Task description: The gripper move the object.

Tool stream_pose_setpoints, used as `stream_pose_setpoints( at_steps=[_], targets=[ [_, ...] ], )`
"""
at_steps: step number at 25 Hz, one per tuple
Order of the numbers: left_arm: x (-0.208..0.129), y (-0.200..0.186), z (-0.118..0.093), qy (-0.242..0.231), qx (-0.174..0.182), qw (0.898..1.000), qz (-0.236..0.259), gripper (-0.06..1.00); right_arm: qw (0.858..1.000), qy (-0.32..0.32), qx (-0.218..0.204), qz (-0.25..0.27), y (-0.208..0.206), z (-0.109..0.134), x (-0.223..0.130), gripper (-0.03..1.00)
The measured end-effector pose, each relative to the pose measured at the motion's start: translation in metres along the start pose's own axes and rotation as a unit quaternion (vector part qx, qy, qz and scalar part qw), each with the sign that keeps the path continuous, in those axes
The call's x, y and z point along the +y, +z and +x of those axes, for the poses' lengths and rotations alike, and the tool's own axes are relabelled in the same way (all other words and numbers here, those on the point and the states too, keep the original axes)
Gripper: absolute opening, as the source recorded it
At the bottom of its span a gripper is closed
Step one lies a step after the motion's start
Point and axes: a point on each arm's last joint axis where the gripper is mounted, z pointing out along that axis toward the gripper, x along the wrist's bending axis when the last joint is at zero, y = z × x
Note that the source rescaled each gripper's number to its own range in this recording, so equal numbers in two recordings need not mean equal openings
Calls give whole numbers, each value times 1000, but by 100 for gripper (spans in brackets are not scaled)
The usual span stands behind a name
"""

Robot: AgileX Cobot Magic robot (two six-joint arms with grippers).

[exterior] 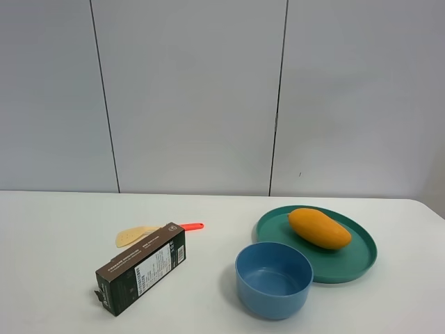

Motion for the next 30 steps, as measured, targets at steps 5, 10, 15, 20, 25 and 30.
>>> stream_pose_setpoints(
  at_steps=[5, 10, 15, 20, 25, 30],
  targets=[
    [0, 0, 0, 0, 0, 1000, 0, 100, 999, 37, -1, 13, -4, 6, -50, 93],
    [0, 0, 0, 0, 0, 1000, 0, 100, 998, 67, -10, 21, 2, 11, -106, 93],
    [0, 0, 0, 0, 0, 1000, 0, 100, 995, 99, -32, -7, -2, 13, -148, 93],
    [0, 0, 0, 0, 0, 1000, 0, 100, 991, 106, -39, -67, -6, 21, -183, 93],
    [0, 0, 0, 0, 0, 1000, 0, 100, 981, 114, -46, -147, -13, 27, -208, 93],
    [0, 0, 0, 0, 0, 1000, 0, 100, 969, 118, -49, -213, -16, 32, -226, 93]
  ],
)
